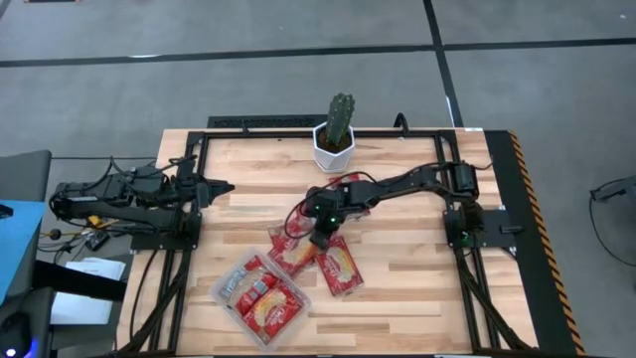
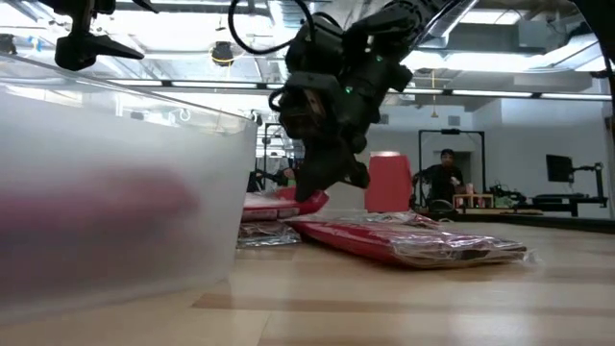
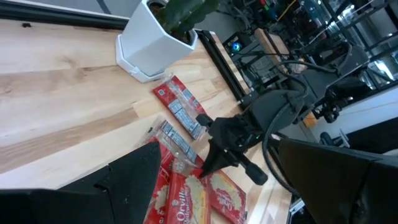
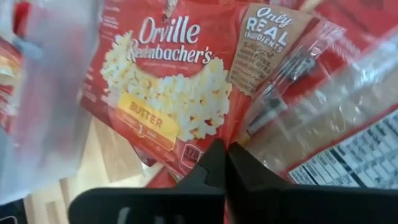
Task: Sort popcorn bags into baskets
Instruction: Put the red popcorn bag into the transparent bin
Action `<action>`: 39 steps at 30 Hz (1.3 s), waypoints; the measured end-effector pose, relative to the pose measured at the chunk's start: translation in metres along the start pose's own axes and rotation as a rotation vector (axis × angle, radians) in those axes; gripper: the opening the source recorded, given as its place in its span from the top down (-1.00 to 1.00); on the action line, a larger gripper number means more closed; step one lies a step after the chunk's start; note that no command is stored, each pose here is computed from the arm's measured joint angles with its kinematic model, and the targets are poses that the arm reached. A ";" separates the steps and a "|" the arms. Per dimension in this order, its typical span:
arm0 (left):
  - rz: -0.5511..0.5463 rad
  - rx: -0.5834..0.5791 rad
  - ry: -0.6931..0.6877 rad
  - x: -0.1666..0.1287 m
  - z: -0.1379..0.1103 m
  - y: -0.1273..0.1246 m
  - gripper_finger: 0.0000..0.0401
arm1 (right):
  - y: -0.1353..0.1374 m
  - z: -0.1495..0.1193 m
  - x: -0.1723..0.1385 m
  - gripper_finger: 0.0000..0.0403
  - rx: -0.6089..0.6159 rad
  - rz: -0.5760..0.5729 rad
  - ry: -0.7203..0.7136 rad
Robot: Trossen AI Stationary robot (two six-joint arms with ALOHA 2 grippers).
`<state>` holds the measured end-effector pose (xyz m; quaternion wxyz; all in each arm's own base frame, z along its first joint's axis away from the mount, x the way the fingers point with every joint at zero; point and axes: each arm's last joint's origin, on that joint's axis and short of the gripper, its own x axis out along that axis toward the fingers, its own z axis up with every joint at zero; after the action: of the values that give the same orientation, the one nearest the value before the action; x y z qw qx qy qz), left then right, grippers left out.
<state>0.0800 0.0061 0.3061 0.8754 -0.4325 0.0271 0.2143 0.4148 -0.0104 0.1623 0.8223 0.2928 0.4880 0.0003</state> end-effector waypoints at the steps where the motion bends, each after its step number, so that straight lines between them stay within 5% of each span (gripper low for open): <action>1: 0.000 0.000 0.000 0.000 0.000 0.000 -0.58 | 0.002 0.003 -0.002 0.97 -0.003 0.002 -0.003; 18: 0.000 -0.005 0.000 0.000 0.000 0.000 -0.58 | 0.043 0.056 -0.058 0.98 -0.109 -0.021 -0.104; 31: 0.014 -0.005 -0.022 0.000 0.001 0.000 -0.58 | 0.108 0.068 -0.093 0.98 -0.215 0.045 -0.232; 39: 0.034 0.010 -0.023 0.000 0.000 0.002 -0.58 | 0.157 0.061 -0.100 0.98 -0.284 0.179 -0.338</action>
<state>0.0791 0.0071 0.3046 0.8740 -0.4251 0.0256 0.2341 0.4556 0.0615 0.3395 0.9219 0.2121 0.3106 0.0929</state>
